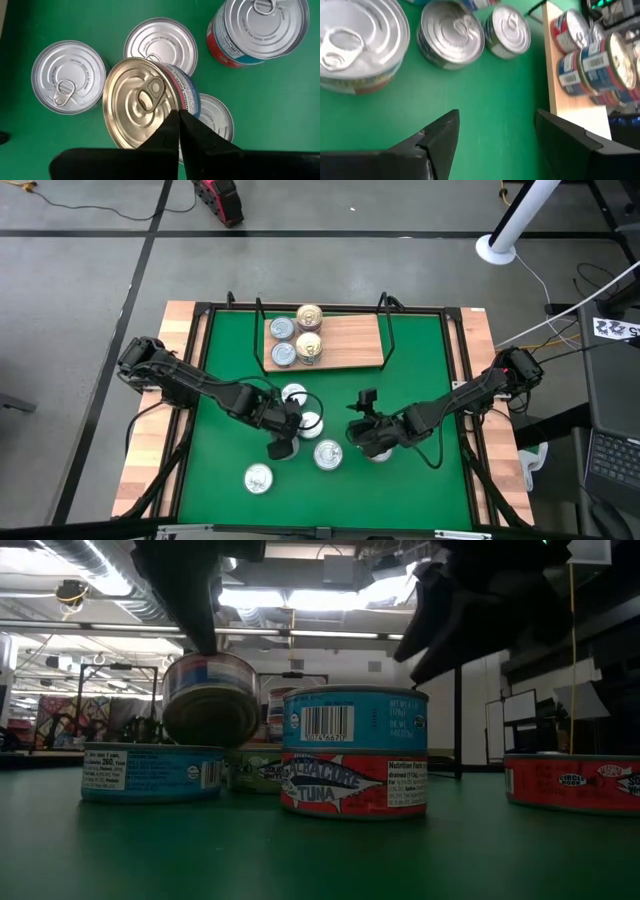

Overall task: Stack canned seafood by type on shelf
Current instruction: Stack the blue-pink tuna can on top of the blue-pink tuna can on the shelf

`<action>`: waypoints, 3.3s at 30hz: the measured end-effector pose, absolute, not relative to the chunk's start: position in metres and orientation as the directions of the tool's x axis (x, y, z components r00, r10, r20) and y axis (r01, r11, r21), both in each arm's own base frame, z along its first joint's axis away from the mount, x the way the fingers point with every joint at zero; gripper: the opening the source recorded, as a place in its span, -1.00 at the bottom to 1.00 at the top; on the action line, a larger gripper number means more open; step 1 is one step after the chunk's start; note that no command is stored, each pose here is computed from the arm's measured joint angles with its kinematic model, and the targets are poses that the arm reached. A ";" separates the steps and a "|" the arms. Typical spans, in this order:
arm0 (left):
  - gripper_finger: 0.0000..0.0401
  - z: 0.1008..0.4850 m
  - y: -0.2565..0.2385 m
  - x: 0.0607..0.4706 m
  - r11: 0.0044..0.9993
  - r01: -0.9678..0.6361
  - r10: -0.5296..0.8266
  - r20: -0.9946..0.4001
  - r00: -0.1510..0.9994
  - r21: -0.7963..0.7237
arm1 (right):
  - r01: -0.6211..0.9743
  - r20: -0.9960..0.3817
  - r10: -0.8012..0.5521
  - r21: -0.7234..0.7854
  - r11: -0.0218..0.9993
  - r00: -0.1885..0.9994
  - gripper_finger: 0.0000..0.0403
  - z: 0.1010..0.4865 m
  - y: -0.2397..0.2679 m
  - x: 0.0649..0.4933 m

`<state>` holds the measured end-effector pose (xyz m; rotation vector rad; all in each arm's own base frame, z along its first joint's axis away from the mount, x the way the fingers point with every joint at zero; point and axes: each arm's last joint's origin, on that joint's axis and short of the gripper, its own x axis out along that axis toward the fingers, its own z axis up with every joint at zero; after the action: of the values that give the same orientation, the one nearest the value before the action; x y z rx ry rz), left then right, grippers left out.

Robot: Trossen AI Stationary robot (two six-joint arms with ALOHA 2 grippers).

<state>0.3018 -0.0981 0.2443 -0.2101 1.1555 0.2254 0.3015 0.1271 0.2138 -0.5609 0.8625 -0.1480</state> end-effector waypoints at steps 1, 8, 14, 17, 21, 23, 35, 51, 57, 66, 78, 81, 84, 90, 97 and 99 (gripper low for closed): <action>-1.00 0.244 -0.098 0.302 0.958 -0.283 0.067 -0.920 0.387 -0.049 | -0.101 -0.670 -0.339 -0.526 0.844 0.660 0.27 0.215 0.128 0.303; -1.00 0.248 -0.102 0.310 0.956 -0.261 0.004 -0.885 0.466 -0.133 | -0.116 -0.649 -0.326 -0.541 0.833 0.688 0.27 0.217 0.129 0.306; -1.00 0.252 -0.103 0.317 0.951 -0.254 -0.017 -0.850 0.527 -0.177 | -0.114 -0.647 -0.322 -0.538 0.835 0.691 0.27 0.217 0.129 0.306; -1.00 0.253 -0.100 0.321 0.945 -0.254 -0.033 -0.831 0.555 -0.207 | -0.129 -0.646 -0.295 -0.525 0.841 0.705 0.27 0.218 0.131 0.308; -1.00 0.256 -0.095 0.327 0.935 -0.261 -0.040 -0.804 0.593 -0.239 | -0.163 -0.629 -0.245 -0.518 0.839 0.738 0.27 0.221 0.134 0.312; -1.00 0.256 -0.092 0.329 0.930 -0.262 -0.054 -0.798 0.600 -0.259 | -0.175 -0.615 -0.229 -0.524 0.834 0.754 0.27 0.222 0.135 0.314; -1.00 0.253 -0.090 0.334 0.925 -0.266 -0.059 -0.794 0.605 -0.271 | -0.229 -0.579 -0.150 -0.528 0.818 0.801 0.27 0.218 0.133 0.330; -1.00 0.254 -0.089 0.334 0.924 -0.266 -0.059 -0.791 0.609 -0.274 | -0.268 -0.551 -0.095 -0.540 0.798 0.829 0.27 0.219 0.132 0.337; -1.00 0.254 -0.089 0.334 0.924 -0.266 -0.059 -0.790 0.610 -0.275 | -0.273 -0.548 -0.093 -0.549 0.790 0.831 0.27 0.220 0.132 0.338; -1.00 0.254 -0.089 0.334 0.924 -0.266 -0.059 -0.790 0.610 -0.275 | -0.285 -0.537 -0.090 -0.573 0.768 0.838 0.27 0.220 0.132 0.339; -1.00 0.254 -0.089 0.335 0.923 -0.265 -0.060 -0.787 0.614 -0.277 | -0.294 -0.513 -0.097 -0.625 0.723 0.853 0.27 0.205 0.137 0.350; -1.00 0.254 -0.089 0.335 0.923 -0.266 -0.060 -0.786 0.616 -0.279 | -0.293 -0.513 -0.100 -0.626 0.722 0.853 0.27 0.205 0.136 0.350; -1.00 0.255 -0.090 0.336 0.922 -0.262 -0.063 -0.778 0.625 -0.286 | -0.295 -0.515 -0.100 -0.626 0.722 0.851 0.27 0.205 0.136 0.350; -1.00 0.256 -0.090 0.337 0.920 -0.259 -0.065 -0.768 0.637 -0.293 | -0.288 -0.520 -0.112 -0.626 0.725 0.847 0.27 0.205 0.131 0.351; -1.00 0.257 -0.090 0.338 0.919 -0.254 -0.069 -0.758 0.648 -0.301 | -0.292 -0.525 -0.109 -0.621 0.727 0.844 0.13 0.204 0.129 0.352; -1.00 0.257 -0.090 0.338 0.920 -0.253 -0.069 -0.759 0.648 -0.300 | -0.296 -0.526 -0.104 -0.619 0.727 0.844 0.04 0.204 0.129 0.352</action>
<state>0.3379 -0.0902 0.2567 -0.4025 0.8656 0.1077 0.3518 0.1294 0.2041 -0.7590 0.5694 0.1121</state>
